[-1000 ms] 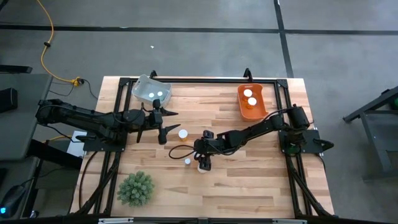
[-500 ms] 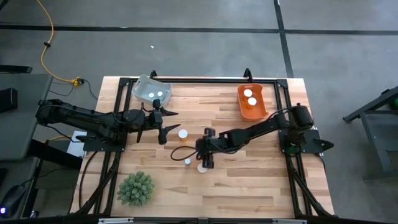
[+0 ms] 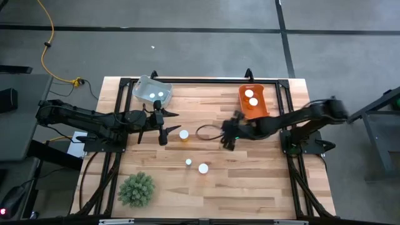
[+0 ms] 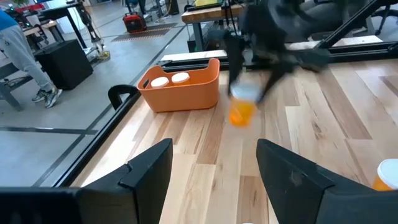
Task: Pick and place medicine bottles into bin by pill shape (circle, oval)
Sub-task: Put the middle orange capsule bottle into the orange bin, then put the blue capsule bottle into the orange bin
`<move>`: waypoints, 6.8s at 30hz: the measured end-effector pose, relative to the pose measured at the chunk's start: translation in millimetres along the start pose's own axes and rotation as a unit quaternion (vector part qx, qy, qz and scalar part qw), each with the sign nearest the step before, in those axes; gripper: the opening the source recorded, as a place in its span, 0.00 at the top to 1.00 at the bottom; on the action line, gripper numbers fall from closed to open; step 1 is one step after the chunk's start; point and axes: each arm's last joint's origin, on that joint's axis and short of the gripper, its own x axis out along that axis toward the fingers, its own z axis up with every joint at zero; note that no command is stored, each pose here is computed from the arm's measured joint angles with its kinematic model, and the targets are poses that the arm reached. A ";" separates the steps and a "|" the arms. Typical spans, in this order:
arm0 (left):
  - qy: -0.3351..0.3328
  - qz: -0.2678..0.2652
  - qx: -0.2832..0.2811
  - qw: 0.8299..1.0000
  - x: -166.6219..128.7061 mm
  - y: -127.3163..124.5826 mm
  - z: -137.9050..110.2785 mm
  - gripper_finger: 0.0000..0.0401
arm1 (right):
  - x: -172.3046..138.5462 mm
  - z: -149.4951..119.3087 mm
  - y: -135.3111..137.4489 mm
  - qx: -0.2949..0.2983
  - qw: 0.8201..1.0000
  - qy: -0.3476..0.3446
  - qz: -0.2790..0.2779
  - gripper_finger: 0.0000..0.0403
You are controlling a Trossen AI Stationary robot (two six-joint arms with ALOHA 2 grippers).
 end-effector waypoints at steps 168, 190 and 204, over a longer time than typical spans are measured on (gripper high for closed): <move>0.089 -0.336 0.023 0.937 60.9 -82.9 15.5 0.44 | -32.5 0.0 -66.5 -0.001 0.912 -0.394 0.119 0.39; 0.142 -0.302 0.130 0.934 43.6 -105.1 1.6 0.44 | -32.5 0.0 -66.5 0.000 0.912 -0.393 0.118 0.39; 0.194 -0.293 0.126 0.928 77.5 -114.0 -34.5 0.44 | -32.5 0.0 -66.5 0.001 0.912 -0.393 0.119 0.39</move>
